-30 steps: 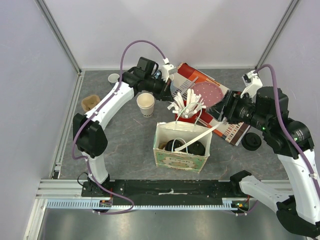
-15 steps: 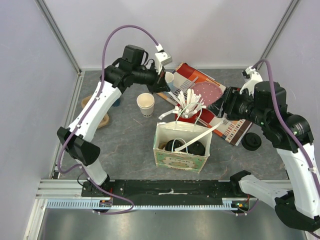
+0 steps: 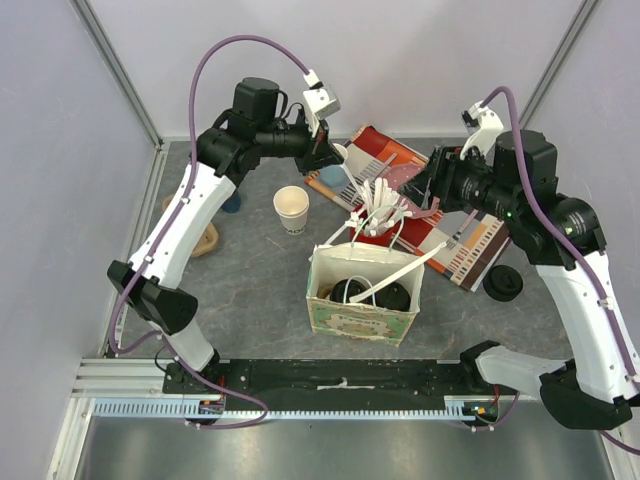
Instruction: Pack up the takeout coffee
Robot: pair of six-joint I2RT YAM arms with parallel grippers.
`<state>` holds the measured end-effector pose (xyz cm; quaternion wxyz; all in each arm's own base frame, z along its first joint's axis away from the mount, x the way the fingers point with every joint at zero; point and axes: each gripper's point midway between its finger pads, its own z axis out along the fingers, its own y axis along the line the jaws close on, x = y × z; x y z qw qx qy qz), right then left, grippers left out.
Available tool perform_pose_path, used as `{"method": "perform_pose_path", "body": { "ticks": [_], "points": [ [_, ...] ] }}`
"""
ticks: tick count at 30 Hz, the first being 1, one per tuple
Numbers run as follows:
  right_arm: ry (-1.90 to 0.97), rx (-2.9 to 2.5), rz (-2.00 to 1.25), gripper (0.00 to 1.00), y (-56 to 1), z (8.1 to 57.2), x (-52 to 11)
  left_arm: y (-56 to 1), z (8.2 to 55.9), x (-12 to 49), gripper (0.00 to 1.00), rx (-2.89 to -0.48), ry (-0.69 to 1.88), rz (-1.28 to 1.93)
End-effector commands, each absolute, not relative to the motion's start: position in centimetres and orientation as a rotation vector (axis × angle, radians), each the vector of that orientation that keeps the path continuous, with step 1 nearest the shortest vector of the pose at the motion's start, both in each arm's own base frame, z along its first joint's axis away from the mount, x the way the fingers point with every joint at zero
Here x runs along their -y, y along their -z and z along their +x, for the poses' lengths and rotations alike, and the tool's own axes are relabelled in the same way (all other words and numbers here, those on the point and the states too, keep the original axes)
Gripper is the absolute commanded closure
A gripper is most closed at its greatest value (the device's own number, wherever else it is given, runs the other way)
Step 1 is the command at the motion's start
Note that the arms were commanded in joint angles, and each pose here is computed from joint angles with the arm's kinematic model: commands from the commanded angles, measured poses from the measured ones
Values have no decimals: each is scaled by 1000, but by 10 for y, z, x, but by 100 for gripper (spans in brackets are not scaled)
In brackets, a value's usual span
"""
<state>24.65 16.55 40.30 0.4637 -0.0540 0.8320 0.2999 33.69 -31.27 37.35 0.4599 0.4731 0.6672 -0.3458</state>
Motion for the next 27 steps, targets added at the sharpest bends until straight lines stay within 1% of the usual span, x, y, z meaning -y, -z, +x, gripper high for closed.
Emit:
{"method": "perform_pose_path", "body": {
  "ticks": [1, 4, 10, 12, 15, 22, 27],
  "points": [
    [-754, -1823, -296, 33, -445, 268, -182, -418, 327, 309, 98, -1439, 795, 1226],
    [-712, -1743, -432, 33, -443, 296, -197, -411, 321, 308, 98, -1456, 815, 1240],
    [-621, -1672, -671, 32, -413, 330, -217, -413, 318, 308, 98, -1455, 828, 1235],
    [-620, -1654, -730, 32, -406, 334, -223, -410, 322, 308, 98, -1484, 823, 1215],
    [-647, -1637, -763, 32, -403, 340, -235, -420, 321, 306, 98, -1475, 828, 1186],
    [-718, -1595, -887, 35, -392, 342, -283, -440, 317, 305, 98, -1434, 834, 1166],
    [-722, -1598, -896, 37, -387, 346, -290, -430, 317, 304, 98, -1454, 829, 1180]
  ]
}}
